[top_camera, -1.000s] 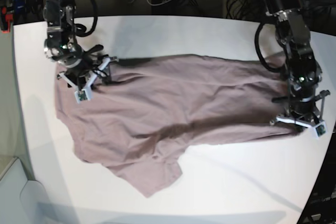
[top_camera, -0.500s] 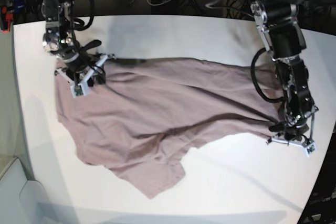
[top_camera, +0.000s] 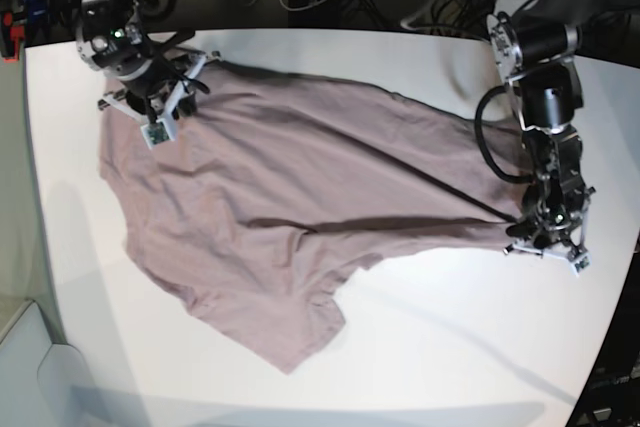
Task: Layout the t-shirt on the table in an organized manner, then fold the t-shirt properly
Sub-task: 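Drag the shirt edge with the left gripper away from the right gripper, then release the shirt and raise the left gripper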
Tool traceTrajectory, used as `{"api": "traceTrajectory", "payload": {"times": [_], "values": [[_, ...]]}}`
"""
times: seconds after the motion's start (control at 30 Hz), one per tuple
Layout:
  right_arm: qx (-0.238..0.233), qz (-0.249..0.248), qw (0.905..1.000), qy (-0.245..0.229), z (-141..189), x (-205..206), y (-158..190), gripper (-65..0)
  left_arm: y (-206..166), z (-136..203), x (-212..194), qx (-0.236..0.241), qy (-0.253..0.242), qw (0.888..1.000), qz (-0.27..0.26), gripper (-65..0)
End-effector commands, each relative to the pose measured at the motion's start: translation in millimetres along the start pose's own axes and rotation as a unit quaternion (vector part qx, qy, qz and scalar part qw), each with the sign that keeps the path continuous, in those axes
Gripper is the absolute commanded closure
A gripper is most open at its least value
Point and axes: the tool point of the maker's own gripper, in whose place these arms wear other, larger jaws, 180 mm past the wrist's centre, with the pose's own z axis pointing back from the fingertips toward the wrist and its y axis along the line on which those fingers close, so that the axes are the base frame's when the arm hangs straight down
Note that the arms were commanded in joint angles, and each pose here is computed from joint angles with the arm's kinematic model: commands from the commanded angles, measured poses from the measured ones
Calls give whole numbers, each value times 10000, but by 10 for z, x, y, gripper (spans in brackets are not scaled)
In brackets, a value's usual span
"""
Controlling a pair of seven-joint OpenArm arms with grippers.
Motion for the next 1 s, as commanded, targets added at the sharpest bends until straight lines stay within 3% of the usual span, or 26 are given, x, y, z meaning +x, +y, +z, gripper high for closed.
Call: {"api": "traceTrajectory", "payload": {"times": [0.0, 0.27, 0.37, 0.47, 0.67, 0.8, 0.97], "values": [[-11, 59, 9998, -192, 50, 106, -18, -132, -20, 24, 267, -36, -301, 9995, 128, -189], [-180, 195, 9990, -355, 253, 343, -77, -140, 61, 22, 136, -306, 220, 9966, 736, -213], [-198, 233, 9988, -386, 296, 391, -73, -172, 87, 116, 284, -476, 206, 9944, 916, -217], [-173, 249, 9987, -400, 294, 403, -53, -216, 148, 251, 346, -608, 61, 9931, 998, -284], [-144, 224, 9987, -440, 286, 424, -29, -259, 155, 506, 432, -767, -278, 9938, 759, -534], [-148, 244, 9983, -511, 246, 512, -46, -260, 135, 791, 234, -926, -102, 9946, 458, -553], [-32, 255, 9988, -407, 179, 447, 25, -260, 225, 1021, -334, -909, 215, 9950, 362, -553]]}}
